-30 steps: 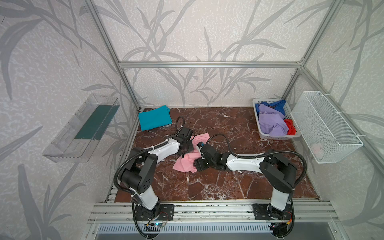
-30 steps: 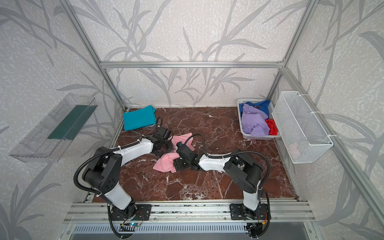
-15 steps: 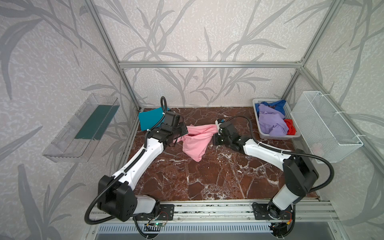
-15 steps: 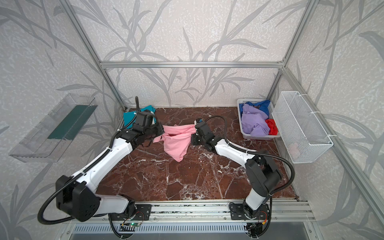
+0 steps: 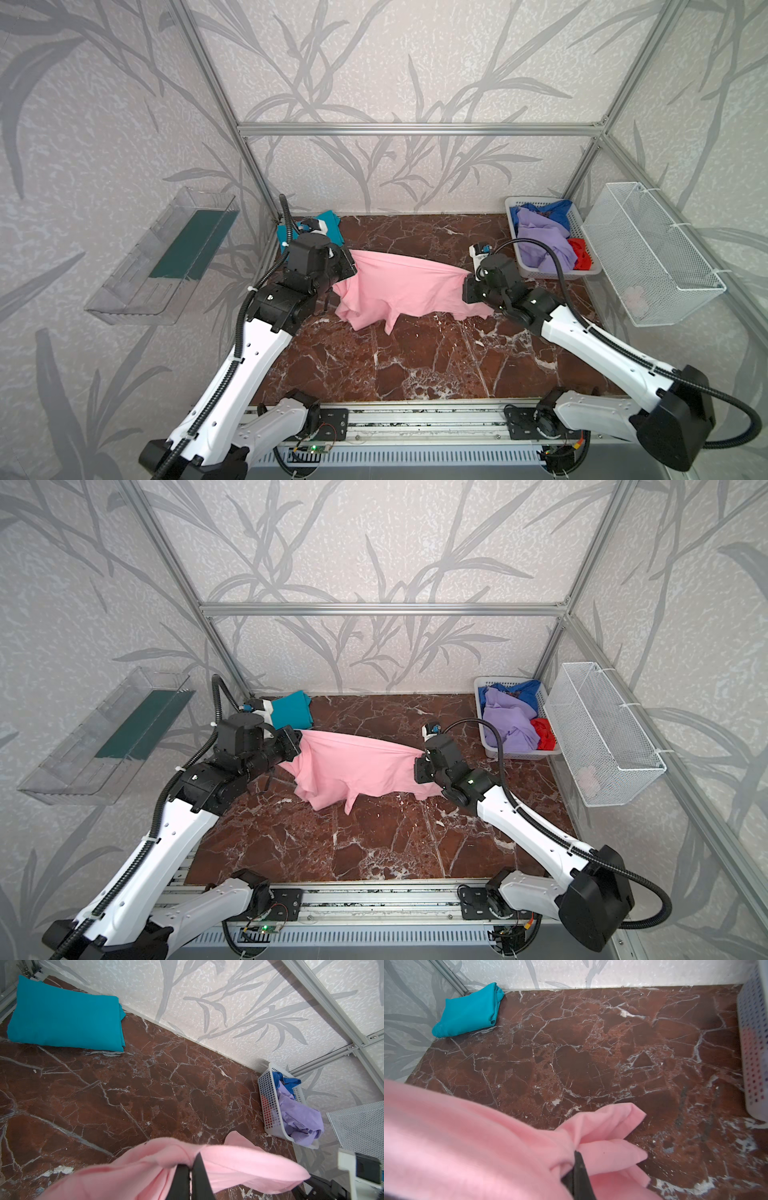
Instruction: Fold and stack the t-shirts
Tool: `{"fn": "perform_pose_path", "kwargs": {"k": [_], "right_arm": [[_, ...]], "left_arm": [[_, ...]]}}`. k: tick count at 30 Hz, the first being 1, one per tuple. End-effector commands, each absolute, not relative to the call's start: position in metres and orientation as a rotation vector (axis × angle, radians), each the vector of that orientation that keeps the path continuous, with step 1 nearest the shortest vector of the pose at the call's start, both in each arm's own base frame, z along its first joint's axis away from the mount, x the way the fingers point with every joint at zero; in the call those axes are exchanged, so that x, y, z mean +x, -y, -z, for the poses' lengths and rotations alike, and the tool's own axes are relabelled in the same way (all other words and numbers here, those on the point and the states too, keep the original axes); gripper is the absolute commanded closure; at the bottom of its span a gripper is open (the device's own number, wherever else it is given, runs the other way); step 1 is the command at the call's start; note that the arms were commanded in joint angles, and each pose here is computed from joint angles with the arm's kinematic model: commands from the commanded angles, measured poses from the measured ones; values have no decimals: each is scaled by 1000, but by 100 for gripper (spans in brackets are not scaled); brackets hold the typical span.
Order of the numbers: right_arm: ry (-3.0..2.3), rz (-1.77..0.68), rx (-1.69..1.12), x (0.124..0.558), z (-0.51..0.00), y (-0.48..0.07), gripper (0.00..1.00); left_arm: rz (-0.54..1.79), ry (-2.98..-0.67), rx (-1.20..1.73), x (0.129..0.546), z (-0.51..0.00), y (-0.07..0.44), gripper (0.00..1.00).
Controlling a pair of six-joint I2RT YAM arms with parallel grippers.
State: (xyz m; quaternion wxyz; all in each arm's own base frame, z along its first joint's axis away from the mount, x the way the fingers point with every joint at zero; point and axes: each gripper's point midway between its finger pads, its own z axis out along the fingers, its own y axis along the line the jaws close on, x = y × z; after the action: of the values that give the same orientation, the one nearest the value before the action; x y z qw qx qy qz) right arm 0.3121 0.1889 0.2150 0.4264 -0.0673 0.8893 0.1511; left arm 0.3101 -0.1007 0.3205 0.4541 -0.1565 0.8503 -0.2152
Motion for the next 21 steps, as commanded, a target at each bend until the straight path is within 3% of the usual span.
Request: {"fn": "perform_pose_path", "kwargs": {"k": [1, 5, 10, 11, 13, 14, 15, 16, 17, 21], "right_arm": [[-2179, -263, -138, 303, -238, -159, 100], [-2180, -251, -162, 305, -246, -161, 100], [-2277, -215, -178, 319, -205, -172, 96], [-2293, -209, -183, 321, -197, -175, 90], [-2335, -167, -198, 326, -182, -175, 72], [-2360, -137, -203, 327, -174, -173, 58], [-2382, -109, -213, 328, -168, -172, 45], [-2395, -88, -223, 327, -164, -171, 38], [-2406, -67, -231, 327, -160, -168, 33], [-2421, -7, -267, 318, -150, -158, 25]], "left_arm": [[503, -2049, -423, 304, -337, 88, 100], [494, -2068, -416, 314, -330, 92, 100], [444, -2209, -404, 349, -266, 108, 100], [421, -2251, -396, 357, -251, 112, 90], [400, -2325, -387, 369, -228, 117, 48], [408, -2354, -391, 373, -220, 121, 33], [426, -2377, -395, 376, -215, 124, 25], [438, -2387, -395, 377, -213, 126, 9], [447, -2388, -388, 377, -215, 128, 1], [416, -2389, -368, 361, -221, 119, 1]]}}
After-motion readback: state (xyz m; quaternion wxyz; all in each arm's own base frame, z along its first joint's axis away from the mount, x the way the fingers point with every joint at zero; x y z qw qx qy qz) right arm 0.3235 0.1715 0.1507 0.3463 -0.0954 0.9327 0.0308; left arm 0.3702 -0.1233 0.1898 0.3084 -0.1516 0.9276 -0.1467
